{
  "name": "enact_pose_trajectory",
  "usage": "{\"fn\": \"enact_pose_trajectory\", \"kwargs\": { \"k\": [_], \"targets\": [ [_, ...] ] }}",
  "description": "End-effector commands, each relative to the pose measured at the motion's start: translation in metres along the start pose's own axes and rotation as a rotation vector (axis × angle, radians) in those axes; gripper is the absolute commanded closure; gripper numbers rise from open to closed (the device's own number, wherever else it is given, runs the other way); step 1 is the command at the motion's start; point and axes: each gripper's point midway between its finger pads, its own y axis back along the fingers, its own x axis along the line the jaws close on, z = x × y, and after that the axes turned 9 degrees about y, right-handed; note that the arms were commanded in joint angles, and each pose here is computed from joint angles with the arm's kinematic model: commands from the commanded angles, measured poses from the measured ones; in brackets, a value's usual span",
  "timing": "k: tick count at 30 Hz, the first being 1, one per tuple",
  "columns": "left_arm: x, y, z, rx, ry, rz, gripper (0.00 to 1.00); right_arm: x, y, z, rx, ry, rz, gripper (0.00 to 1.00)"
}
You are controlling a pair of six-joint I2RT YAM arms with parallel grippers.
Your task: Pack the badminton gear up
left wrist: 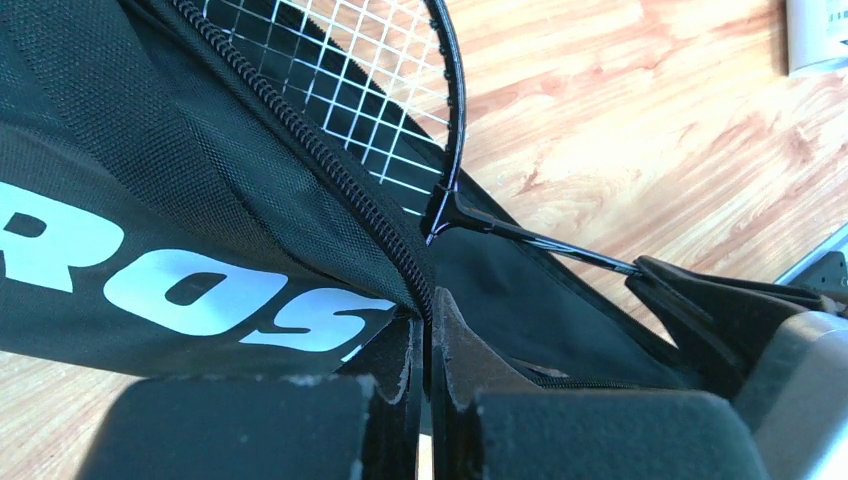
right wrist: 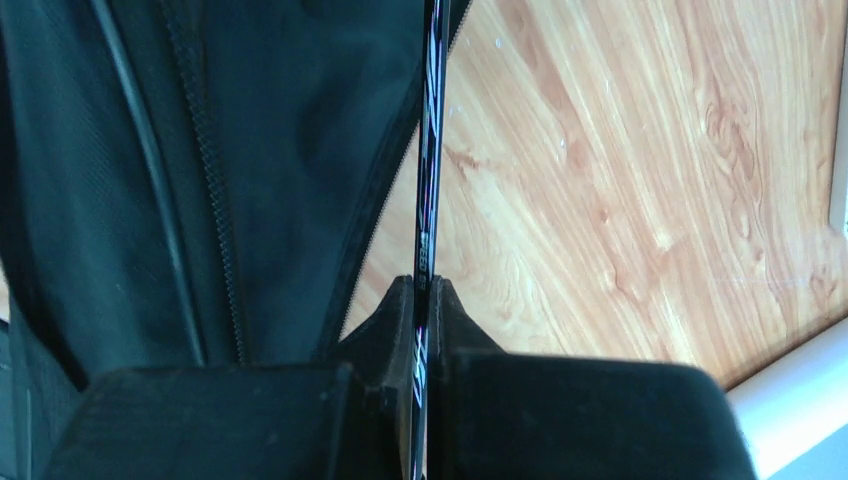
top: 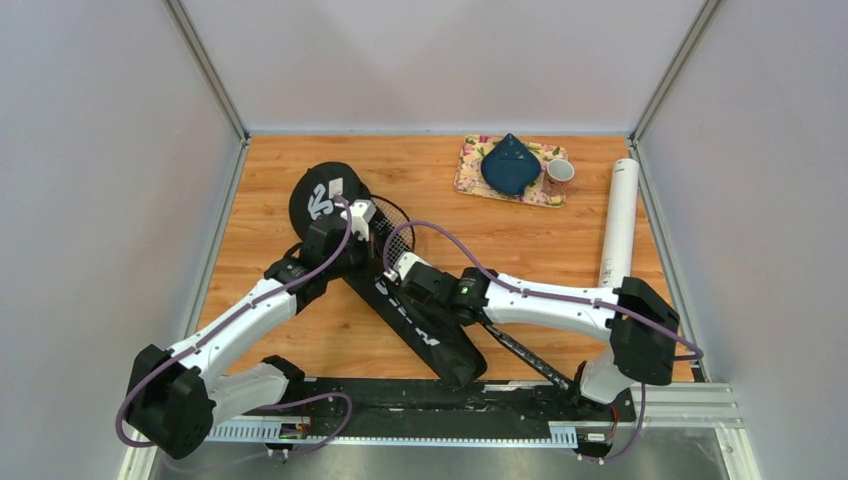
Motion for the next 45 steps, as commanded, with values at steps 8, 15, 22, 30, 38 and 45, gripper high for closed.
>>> {"fn": "enact_pose_trajectory", "kwargs": {
  "k": [8, 15, 22, 30, 38, 45],
  "targets": [
    [-0.046, 0.001, 0.019, -0.027, -0.084, -0.188, 1.0, 0.003, 0.01, 0.072, -0.223, 0.006, 0.062, 1.0],
    [-0.061, 0.002, 0.001, 0.034, -0.087, -0.29, 1.0, -0.022, 0.002, 0.101, -0.324, -0.175, 0.018, 1.0],
    [-0.084, 0.002, -0.009, 0.049, -0.071, -0.42, 1.0, -0.021, -0.022, 0.154, -0.464, -0.314, 0.055, 1.0],
    [-0.098, -0.001, -0.01, 0.074, -0.024, -0.449, 1.0, -0.029, -0.049, 0.176, -0.507, -0.501, 0.063, 1.0],
    [-0.083, 0.004, -0.003, 0.027, -0.096, -0.351, 1.0, -0.024, -0.067, 0.157, -0.501, -0.545, 0.139, 1.0],
    [-0.064, -0.014, 0.0, 0.021, -0.037, -0.237, 1.0, 0.009, -0.075, 0.139, -0.434, -0.604, 0.514, 0.74]
  ]
}}
